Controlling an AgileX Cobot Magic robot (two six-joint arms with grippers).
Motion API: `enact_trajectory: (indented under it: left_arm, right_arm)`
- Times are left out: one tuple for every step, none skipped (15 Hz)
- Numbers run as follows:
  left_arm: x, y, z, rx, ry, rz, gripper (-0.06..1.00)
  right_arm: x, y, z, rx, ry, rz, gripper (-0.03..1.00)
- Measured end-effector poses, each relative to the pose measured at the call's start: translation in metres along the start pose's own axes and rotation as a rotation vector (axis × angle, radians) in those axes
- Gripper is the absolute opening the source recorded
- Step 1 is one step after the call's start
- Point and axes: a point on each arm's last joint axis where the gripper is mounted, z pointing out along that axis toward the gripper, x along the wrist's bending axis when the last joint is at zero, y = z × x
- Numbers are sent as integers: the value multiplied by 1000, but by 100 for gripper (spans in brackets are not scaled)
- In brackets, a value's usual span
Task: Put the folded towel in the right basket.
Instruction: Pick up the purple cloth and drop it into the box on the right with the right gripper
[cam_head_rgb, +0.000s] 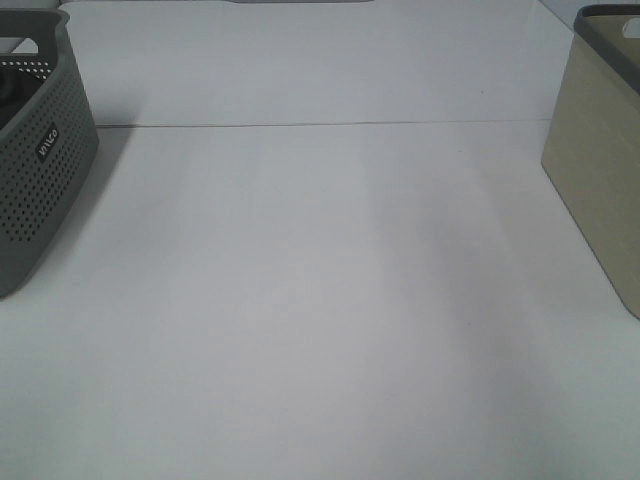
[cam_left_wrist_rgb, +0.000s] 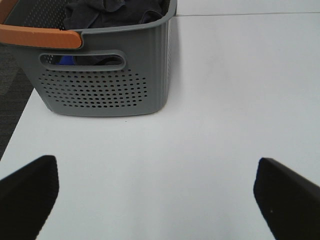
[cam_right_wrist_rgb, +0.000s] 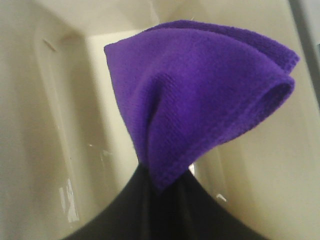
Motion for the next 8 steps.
enact_trajectory:
  left_arm:
    - [0, 0, 0, 0, 0, 0, 99]
    - [0, 0, 0, 0, 0, 0, 99]
    - [0, 0, 0, 0, 0, 0, 99]
    - [0, 0, 0, 0, 0, 0, 99]
    - [0, 0, 0, 0, 0, 0, 99]
    - [0, 0, 0, 0, 0, 0, 99]
    - [0, 0, 0, 0, 0, 0, 99]
    - [0, 0, 0, 0, 0, 0, 99]
  right_arm:
    - [3, -2, 18, 43, 1, -7, 9]
    - [6, -3, 33, 79, 3, -12, 9]
    - [8, -4, 43, 102, 13, 1, 9]
    - [10, -5, 50, 117, 15, 20, 17]
    - [11, -5, 55, 127, 16, 32, 37]
    - [11, -6, 57, 133, 16, 32, 58]
    - [11, -6, 58, 134, 16, 32, 69]
    - [12, -6, 59, 136, 16, 31, 83]
